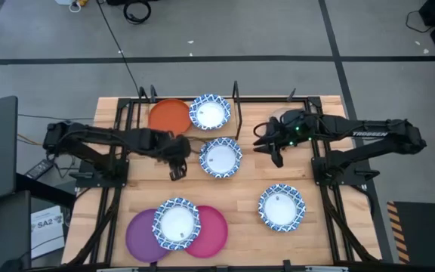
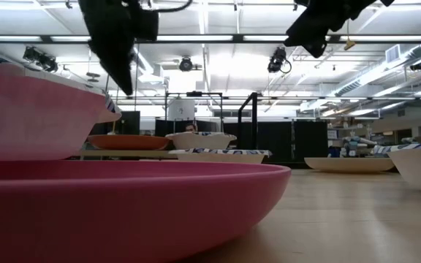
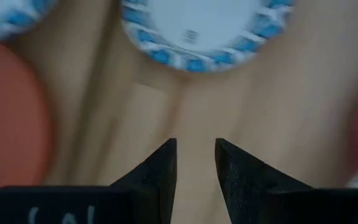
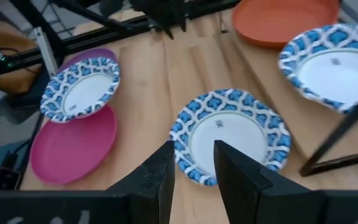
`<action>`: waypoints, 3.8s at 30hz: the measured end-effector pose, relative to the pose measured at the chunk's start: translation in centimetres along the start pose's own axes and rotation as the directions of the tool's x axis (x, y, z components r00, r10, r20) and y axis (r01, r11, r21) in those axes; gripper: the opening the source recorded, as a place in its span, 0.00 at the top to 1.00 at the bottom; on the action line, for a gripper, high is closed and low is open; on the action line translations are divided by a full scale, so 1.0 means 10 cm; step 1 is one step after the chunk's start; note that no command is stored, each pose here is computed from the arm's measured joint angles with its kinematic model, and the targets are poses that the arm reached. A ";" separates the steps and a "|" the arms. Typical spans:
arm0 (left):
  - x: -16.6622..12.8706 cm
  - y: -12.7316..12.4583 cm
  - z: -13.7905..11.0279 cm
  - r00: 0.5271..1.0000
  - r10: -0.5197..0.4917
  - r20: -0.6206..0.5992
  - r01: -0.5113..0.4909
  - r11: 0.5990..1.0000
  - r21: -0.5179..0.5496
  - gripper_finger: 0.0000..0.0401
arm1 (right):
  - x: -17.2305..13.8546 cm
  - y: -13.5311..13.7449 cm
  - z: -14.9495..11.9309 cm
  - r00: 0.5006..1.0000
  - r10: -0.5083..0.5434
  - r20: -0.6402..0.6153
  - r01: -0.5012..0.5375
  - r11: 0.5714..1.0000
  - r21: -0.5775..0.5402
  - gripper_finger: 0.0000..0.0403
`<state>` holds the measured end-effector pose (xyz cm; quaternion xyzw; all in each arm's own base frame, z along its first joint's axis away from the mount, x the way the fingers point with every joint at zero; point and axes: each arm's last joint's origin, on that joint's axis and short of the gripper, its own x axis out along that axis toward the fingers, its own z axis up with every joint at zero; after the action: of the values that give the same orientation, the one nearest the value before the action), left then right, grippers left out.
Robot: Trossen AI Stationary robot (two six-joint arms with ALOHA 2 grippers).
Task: Place and stack plates onto a shelf
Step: Stack the white bowl on top of the white bowl on the shelf
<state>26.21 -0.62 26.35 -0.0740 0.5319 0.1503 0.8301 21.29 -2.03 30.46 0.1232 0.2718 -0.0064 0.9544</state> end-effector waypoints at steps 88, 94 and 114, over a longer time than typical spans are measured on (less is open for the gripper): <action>0.36 -1.09 -0.44 0.979 -0.109 -0.171 0.122 0.990 0.068 0.71 | 0.73 0.39 -0.24 0.975 0.116 -0.192 -0.135 0.987 -0.091 0.71; 0.36 -1.10 -0.46 0.968 -0.142 -0.206 0.164 0.982 0.094 0.71 | 0.73 0.39 -0.24 0.975 0.116 -0.192 -0.135 0.987 -0.091 0.71; 0.36 -1.10 -0.46 0.969 -0.141 -0.203 0.165 0.980 0.106 0.71 | 0.73 0.39 -0.24 0.975 0.116 -0.192 -0.135 0.987 -0.091 0.71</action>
<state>27.29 -11.70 20.77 -0.0783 0.6112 0.0447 0.7863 26.54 2.72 25.55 0.0908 0.3513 0.0796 0.9284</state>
